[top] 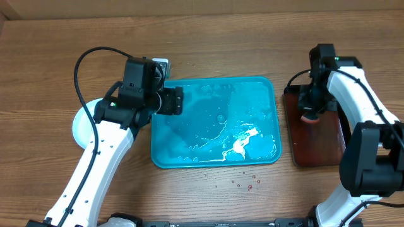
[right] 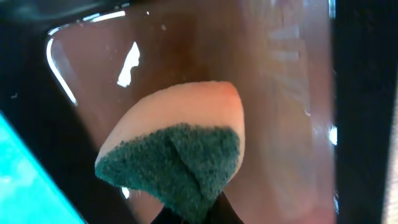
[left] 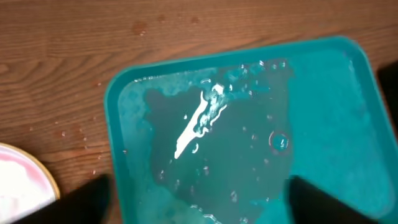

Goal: Clean dirty plates on tray and stack at the side
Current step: 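Place the sponge on the brown tray with the right gripper and release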

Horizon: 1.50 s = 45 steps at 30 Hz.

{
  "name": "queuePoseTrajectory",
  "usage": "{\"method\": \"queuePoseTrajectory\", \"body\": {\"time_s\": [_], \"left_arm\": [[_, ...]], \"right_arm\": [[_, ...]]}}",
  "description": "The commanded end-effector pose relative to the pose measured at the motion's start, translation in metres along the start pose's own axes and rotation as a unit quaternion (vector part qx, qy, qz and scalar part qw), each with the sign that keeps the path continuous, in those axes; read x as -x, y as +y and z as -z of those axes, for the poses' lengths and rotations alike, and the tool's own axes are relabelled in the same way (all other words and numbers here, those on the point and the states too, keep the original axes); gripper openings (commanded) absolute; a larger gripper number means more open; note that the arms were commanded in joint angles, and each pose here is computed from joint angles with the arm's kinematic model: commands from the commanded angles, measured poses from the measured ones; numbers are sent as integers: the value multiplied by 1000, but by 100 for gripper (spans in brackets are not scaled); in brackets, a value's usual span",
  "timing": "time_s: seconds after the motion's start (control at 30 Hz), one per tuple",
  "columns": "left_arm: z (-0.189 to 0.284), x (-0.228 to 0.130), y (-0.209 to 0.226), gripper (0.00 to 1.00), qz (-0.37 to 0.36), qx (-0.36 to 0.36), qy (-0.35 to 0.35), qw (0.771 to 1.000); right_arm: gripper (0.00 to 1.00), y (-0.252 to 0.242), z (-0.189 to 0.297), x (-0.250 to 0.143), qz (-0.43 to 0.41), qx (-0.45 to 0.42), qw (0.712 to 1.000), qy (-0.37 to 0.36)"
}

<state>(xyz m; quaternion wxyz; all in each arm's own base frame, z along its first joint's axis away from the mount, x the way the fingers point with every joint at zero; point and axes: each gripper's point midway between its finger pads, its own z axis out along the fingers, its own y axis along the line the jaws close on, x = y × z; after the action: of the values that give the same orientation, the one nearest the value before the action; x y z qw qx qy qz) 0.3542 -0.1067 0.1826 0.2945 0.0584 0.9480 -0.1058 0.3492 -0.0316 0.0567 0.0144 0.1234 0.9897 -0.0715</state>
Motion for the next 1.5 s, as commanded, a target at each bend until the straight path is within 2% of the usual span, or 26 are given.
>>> {"method": "queuePoseTrajectory", "body": {"time_s": [0.0, 0.23, 0.4, 0.5, 0.53, 0.57, 0.6, 0.77, 0.9, 0.93, 1.1, 1.17, 1.3, 1.47], "left_arm": [[5, 0, -2, 100, -2, -1, 2, 1000], [5, -1, -1, 100, -2, 0, 4, 1000], [5, -1, -1, 100, -1, 0, 4, 1000], [5, -1, -1, 100, -1, 0, 4, 1000], [5, -1, -1, 100, -1, 0, 4, 1000], [5, -1, -1, 100, -1, 0, 4, 1000], [5, -1, -1, 100, -1, 0, 4, 1000], [5, -1, -1, 100, -1, 0, 4, 1000], [5, -1, -1, 100, -1, 0, 4, 1000], [5, -1, -1, 100, -1, 0, 4, 1000], [5, -1, -1, 100, -1, 0, 4, 1000], [5, -1, -1, 100, -1, 0, 4, 1000], [5, -1, -1, 100, -1, 0, 4, 1000], [5, -1, -1, 100, -1, 0, 4, 1000]], "right_arm": [[4, -4, -16, -9, -1, -7, 1000, 0], [5, -3, -30, -13, -2, -6, 1000, -4], [21, 0, -21, -14, -2, 3, 1000, 6], [33, 0, -4, -10, -14, 7, 1000, 13], [42, 1, 4, -8, -15, 11, 1000, 13], [58, 1, 12, -5, -15, 14, 1000, 12], [69, 1, 24, -1, -15, 18, 1000, 8], [77, 2, 89, 16, -14, 44, 999, -29], [100, 11, 154, 20, 9, 92, 992, -84], [100, 11, 189, 16, 14, 109, 987, -121], [100, -3, 269, -16, 10, 138, 965, -221], [100, -16, 304, -49, -20, 159, 951, -266], [100, -16, 345, -96, -16, 225, 922, -314], [100, -27, 366, -123, -9, 231, 903, -362]]}}
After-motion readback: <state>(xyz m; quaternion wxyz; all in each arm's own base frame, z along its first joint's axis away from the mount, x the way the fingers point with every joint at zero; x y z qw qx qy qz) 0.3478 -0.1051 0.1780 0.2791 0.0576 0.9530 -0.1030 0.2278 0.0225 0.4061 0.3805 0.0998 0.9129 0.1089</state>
